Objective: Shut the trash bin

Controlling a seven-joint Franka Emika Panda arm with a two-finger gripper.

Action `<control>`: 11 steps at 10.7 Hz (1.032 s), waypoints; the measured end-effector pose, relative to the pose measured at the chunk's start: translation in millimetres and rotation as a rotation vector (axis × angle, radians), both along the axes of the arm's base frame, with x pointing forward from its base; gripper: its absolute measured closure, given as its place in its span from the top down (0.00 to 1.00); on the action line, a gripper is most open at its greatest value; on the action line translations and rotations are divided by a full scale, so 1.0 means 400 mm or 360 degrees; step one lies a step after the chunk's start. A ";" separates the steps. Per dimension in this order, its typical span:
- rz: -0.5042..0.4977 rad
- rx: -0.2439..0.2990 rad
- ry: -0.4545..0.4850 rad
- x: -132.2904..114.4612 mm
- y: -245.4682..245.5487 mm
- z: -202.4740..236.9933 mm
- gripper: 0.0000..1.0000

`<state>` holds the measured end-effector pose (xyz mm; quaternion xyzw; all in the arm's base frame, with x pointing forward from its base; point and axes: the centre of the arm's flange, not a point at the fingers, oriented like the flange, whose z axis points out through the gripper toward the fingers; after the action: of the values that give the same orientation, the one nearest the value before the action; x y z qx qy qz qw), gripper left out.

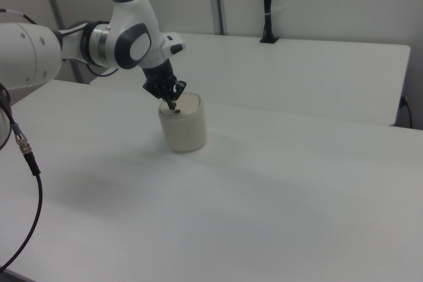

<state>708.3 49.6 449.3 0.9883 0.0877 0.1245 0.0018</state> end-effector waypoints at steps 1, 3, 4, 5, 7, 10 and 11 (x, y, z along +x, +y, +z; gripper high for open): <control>-0.0008 0.0001 0.0066 -0.022 -0.004 0.030 0.03; -0.0037 0.0011 0.0196 -0.093 -0.013 0.134 0.10; -0.0041 0.0014 0.0269 -0.144 -0.018 0.195 0.15; -0.0042 0.0014 0.0333 -0.196 -0.025 0.246 0.21; -0.0057 -0.0032 0.0357 -0.287 -0.060 0.320 0.48; -0.0105 -0.0060 0.0397 -0.359 -0.115 0.368 0.93; -0.0109 -0.0066 0.0405 -0.366 -0.119 0.369 0.99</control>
<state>562.1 2.2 597.1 0.9983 0.0561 -0.0039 0.0151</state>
